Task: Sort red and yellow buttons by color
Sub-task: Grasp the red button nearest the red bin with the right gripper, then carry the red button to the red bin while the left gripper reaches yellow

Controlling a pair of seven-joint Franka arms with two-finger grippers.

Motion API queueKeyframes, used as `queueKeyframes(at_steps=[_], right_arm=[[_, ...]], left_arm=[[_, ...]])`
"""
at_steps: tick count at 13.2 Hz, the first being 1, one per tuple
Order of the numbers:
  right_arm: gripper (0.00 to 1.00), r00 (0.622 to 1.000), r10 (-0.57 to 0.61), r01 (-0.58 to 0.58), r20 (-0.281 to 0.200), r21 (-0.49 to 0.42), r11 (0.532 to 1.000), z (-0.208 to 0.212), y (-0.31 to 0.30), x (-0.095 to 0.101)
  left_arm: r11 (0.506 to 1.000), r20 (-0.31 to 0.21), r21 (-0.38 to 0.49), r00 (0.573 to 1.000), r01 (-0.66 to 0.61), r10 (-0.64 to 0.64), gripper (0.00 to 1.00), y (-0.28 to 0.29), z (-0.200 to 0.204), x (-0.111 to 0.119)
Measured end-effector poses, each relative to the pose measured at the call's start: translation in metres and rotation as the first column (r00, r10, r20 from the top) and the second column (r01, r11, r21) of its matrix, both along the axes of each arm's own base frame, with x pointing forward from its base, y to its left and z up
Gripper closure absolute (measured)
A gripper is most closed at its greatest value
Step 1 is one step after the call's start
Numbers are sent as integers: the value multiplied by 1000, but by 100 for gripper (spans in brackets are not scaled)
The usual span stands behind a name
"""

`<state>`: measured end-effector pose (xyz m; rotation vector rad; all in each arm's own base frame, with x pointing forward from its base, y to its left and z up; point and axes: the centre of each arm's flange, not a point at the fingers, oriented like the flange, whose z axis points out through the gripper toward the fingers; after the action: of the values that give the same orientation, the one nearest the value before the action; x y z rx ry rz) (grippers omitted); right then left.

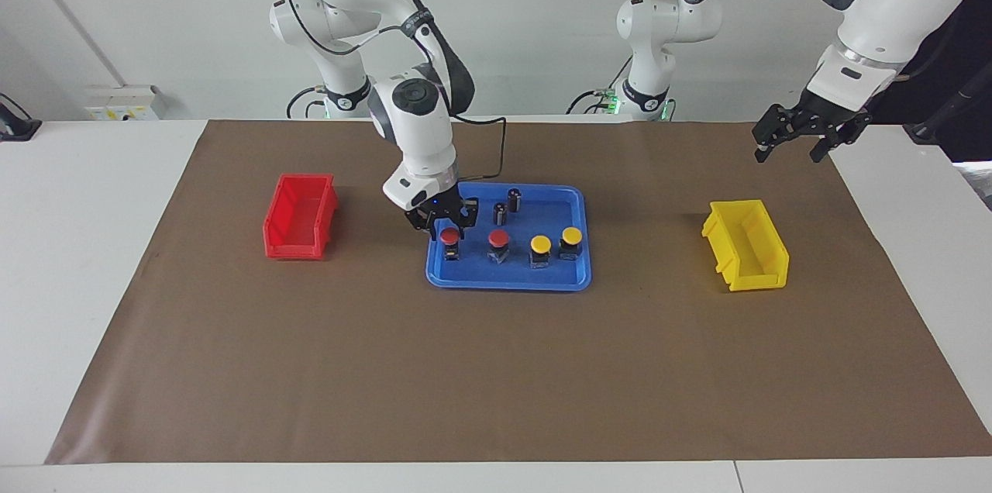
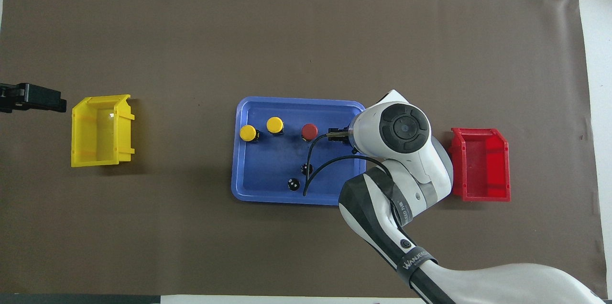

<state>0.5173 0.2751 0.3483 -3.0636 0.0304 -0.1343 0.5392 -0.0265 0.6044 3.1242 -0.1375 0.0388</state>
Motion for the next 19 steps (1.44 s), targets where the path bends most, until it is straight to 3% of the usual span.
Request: queueKeyframes(at_steps=[4,5,6,8,11,13,16,19], right_arm=[[46,1000,1,-1,6,3,1000,1,0,1],[56,1000,1,-1,7,4,1000,1,0,1],[59,1000,1,-1,8,4,1000,1,1,1],[59,1000,0,0,11,5,1000,9,2,5],[59,1000,-14,13,-27,-24,1000,55,-5,24],[59,999,19,-22,-47,-55,998,101,-38,32],[59,995,71,-77,-63,-100,992,149,-145,17],[59,989,121,-123,-81,-16,992,146,-247,-25]], left_arm=[[1000,-1,0,1000,-1,1,0,0,-1,0],[1000,-1,0,1000,0,0,0,0,-1,0],[1000,-1,0,1000,1,-1,0,-1,-1,0],[1000,-1,0,1000,4,-4,0,-2,-1,0],[1000,11,-2,1000,-7,7,0,-29,-13,-2],[998,46,-18,997,-56,57,0,-85,-35,-8],[991,75,-56,989,-124,128,0,-189,-77,-30],[988,53,-64,989,-137,141,0,-273,-131,-47]])
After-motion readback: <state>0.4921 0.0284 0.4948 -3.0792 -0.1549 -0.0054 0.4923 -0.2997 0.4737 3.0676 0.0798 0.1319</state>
